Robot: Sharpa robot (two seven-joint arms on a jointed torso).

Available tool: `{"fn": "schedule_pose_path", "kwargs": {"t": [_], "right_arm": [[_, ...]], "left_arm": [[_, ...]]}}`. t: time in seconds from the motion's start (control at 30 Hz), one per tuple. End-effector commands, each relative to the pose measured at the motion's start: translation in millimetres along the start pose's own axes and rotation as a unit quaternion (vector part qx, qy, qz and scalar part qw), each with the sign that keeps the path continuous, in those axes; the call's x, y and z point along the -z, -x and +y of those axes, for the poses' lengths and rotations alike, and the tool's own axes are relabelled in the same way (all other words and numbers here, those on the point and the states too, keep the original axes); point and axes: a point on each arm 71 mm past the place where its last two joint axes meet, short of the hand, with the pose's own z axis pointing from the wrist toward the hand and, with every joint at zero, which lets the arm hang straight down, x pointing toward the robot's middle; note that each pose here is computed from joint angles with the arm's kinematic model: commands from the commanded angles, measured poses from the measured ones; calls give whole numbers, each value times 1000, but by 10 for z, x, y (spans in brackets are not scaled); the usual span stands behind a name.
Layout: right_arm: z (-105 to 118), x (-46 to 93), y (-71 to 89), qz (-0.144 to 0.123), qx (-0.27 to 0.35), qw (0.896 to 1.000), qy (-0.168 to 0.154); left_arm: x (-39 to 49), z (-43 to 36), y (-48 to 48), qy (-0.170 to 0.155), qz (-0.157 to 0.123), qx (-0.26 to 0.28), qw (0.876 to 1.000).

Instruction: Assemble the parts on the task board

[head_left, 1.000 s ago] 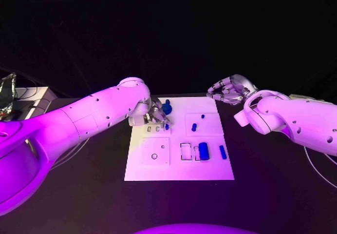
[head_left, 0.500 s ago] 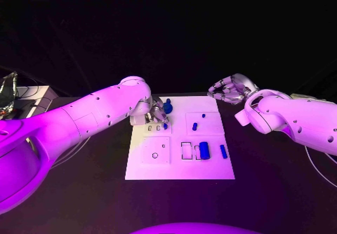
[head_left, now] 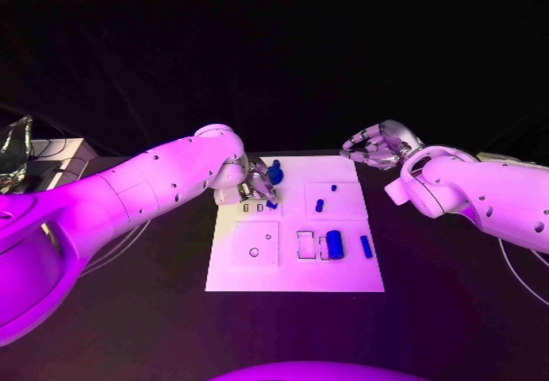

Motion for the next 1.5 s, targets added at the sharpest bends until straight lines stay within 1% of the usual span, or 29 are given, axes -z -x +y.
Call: {"fn": "schedule_pose_path", "kwargs": {"t": [0.03,0.17,0.3,0.53,0.7,0.9,1.03,1.27,1.5], "right_arm": [[-3,1,-3,5,3,1000,5],[-15,6,11,3,5,1000,4],[-21,12,19,2,5,1000,4],[-21,22,22,3,5,1000,5],[-23,28,28,2,6,1000,6],[-20,28,26,2,7,1000,7],[-19,26,21,3,6,1000,8],[-20,27,12,3,6,1000,8],[-21,29,12,3,7,1000,8]], "left_arm": [[14,-21,-10,-17,5,27,999],[41,6,-4,-20,3,31,999],[81,54,10,-22,-4,35,999],[158,151,35,-21,-22,36,999],[176,207,64,-15,-40,38,998],[167,226,78,-8,-59,37,998],[136,238,60,1,-66,23,998],[67,240,16,17,-62,0,998],[28,220,-35,23,-55,-11,998]]}}
